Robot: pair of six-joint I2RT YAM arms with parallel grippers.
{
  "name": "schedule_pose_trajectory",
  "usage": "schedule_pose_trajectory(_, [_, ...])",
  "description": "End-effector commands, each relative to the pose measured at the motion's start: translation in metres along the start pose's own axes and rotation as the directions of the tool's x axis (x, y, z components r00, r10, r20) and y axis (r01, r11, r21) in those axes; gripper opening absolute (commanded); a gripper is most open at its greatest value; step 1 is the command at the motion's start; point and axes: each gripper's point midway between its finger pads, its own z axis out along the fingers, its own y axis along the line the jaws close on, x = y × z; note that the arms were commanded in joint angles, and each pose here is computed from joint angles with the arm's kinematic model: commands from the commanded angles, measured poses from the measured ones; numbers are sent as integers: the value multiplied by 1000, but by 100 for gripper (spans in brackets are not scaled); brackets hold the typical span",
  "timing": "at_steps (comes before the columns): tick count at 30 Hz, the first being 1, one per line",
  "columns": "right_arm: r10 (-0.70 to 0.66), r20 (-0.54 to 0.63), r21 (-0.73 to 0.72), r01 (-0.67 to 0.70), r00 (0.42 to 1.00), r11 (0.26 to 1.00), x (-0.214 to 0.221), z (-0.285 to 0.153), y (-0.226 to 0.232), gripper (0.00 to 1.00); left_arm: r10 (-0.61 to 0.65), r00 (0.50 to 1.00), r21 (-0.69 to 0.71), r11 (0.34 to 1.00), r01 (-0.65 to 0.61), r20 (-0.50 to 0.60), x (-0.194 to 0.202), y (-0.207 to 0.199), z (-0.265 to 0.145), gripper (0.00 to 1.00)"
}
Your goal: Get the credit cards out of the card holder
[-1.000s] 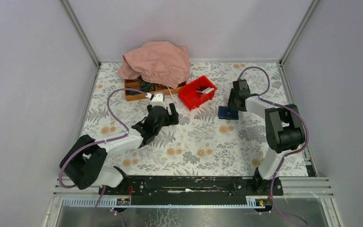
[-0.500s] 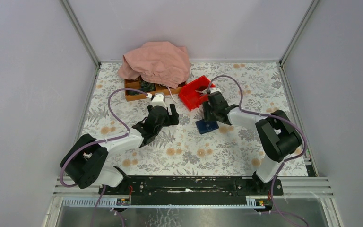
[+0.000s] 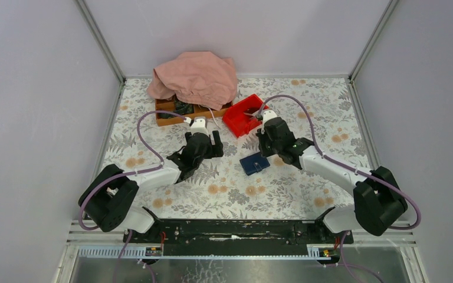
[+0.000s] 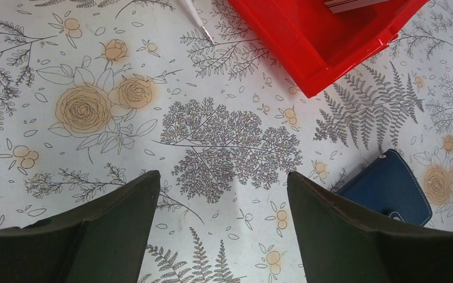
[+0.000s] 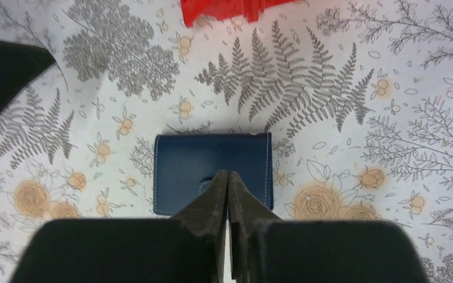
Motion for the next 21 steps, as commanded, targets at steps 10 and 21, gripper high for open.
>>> schedule_pose_trajectory(10, [136,-177,92,-121,975,988,87,5,-17,0,-29,999,41,999,28,36,-17,-16,-1,86])
schedule_pose_trajectory(21, [162,-220,182,-122,962,976,98,28,-30,0,-36,998,54,998,34,44,-22,-18,-5,86])
